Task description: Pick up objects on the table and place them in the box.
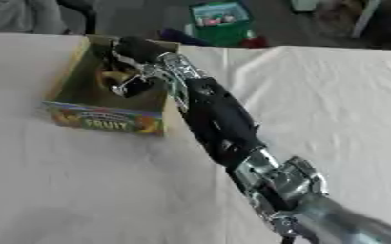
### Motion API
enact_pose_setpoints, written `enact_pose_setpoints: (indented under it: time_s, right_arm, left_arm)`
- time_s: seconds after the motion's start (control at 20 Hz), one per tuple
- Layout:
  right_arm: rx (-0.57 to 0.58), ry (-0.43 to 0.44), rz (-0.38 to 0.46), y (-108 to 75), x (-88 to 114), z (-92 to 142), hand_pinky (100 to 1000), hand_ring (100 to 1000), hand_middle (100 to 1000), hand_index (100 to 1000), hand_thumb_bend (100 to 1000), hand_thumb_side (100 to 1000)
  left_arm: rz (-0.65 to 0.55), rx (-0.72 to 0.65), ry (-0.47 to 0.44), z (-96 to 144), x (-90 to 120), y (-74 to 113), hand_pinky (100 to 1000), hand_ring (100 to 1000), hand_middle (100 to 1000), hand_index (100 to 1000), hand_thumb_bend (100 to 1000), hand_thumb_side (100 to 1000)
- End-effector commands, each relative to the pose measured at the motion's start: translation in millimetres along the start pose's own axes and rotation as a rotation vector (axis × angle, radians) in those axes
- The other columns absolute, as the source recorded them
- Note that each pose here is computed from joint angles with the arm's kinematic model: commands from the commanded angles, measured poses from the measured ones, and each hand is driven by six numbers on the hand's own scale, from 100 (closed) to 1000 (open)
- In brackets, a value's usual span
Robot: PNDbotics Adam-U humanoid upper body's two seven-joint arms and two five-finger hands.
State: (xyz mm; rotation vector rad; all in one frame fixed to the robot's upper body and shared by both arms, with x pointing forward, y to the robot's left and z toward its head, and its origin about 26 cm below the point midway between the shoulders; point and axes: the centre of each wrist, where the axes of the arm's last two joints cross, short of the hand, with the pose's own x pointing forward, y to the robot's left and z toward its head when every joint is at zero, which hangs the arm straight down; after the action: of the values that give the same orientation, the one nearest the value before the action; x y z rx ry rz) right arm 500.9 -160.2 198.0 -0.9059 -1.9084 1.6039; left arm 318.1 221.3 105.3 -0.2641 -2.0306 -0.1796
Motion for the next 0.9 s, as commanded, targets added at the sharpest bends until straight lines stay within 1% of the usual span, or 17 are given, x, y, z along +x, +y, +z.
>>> enact_pose_setpoints:
  time_s: [0.05, 0.3, 0.5, 0.6, 0.7, 0.85, 0.9]
  right_arm:
    - [-0.072, 0.018, 0.054, -17.6, -1, -3, 774, 881, 940, 926, 100, 207]
    - [-0.085, 0.005, 0.068, -21.1, 1, -3, 780, 880, 941, 927, 100, 205]
    - [-0.125, -0.026, 0.062, -30.4, 2, -3, 762, 861, 915, 915, 100, 182]
    - [-0.159, -0.046, 0.050, -37.0, 3, -1, 727, 834, 885, 902, 100, 161]
    - [-0.199, -0.061, 0.026, -42.0, 1, 3, 685, 803, 850, 886, 100, 160]
    - [-0.271, -0.073, -0.012, -47.2, -3, 13, 609, 747, 794, 857, 100, 232]
    - [-0.299, -0.075, -0.021, -48.7, -6, 17, 592, 733, 780, 849, 100, 343]
  left_arm:
    - [-0.002, -0.008, -0.027, -4, 7, -0.9, 474, 525, 481, 677, 100, 781]
    - [-0.003, -0.004, -0.023, -3, 6, -0.1, 474, 525, 481, 677, 100, 781]
    - [-0.005, 0.005, -0.016, -1, 5, 1.6, 474, 525, 481, 677, 100, 783]
    - [-0.008, 0.012, -0.010, 1, 4, 2.8, 475, 525, 481, 677, 100, 783]
    - [-0.012, 0.026, -0.004, 3, 2, 5.2, 475, 526, 481, 677, 100, 783]
    - [-0.019, 0.050, 0.005, 7, 0, 9.2, 475, 526, 482, 677, 100, 784]
    - [-0.022, 0.058, 0.007, 8, 0, 10.5, 475, 527, 482, 677, 100, 784]
